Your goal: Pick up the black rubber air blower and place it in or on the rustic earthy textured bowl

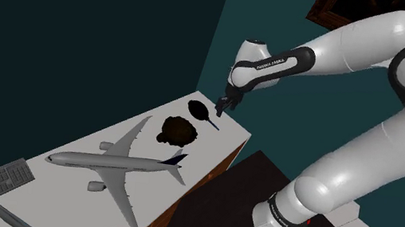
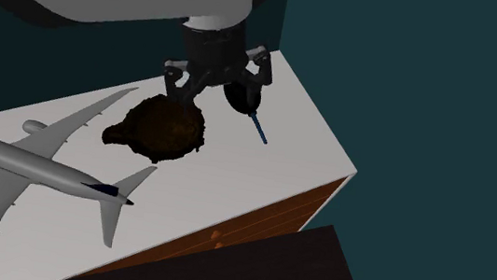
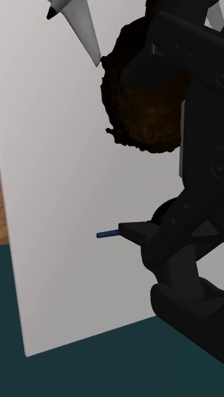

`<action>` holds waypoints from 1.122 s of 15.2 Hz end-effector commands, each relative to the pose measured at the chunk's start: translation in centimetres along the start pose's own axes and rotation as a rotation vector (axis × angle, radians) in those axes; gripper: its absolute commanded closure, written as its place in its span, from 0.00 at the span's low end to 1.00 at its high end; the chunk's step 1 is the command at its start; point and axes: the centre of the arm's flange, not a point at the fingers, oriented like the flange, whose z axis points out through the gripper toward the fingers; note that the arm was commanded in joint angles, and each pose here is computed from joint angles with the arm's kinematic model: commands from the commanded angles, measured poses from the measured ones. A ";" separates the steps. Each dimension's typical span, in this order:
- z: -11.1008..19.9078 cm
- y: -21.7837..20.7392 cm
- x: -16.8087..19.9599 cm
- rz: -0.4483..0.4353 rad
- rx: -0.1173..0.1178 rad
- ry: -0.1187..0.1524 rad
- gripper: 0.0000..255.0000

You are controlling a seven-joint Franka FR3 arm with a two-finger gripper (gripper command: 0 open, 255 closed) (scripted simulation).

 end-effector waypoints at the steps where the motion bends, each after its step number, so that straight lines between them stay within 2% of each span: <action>1: 2.1 0.9 1.4 0.001 -0.011 0.005 0.00; 16: 16.3 7.5 12.3 0.009 -0.088 0.034 0.00; 17: 16.4 7.5 12.4 0.009 -0.088 0.035 0.00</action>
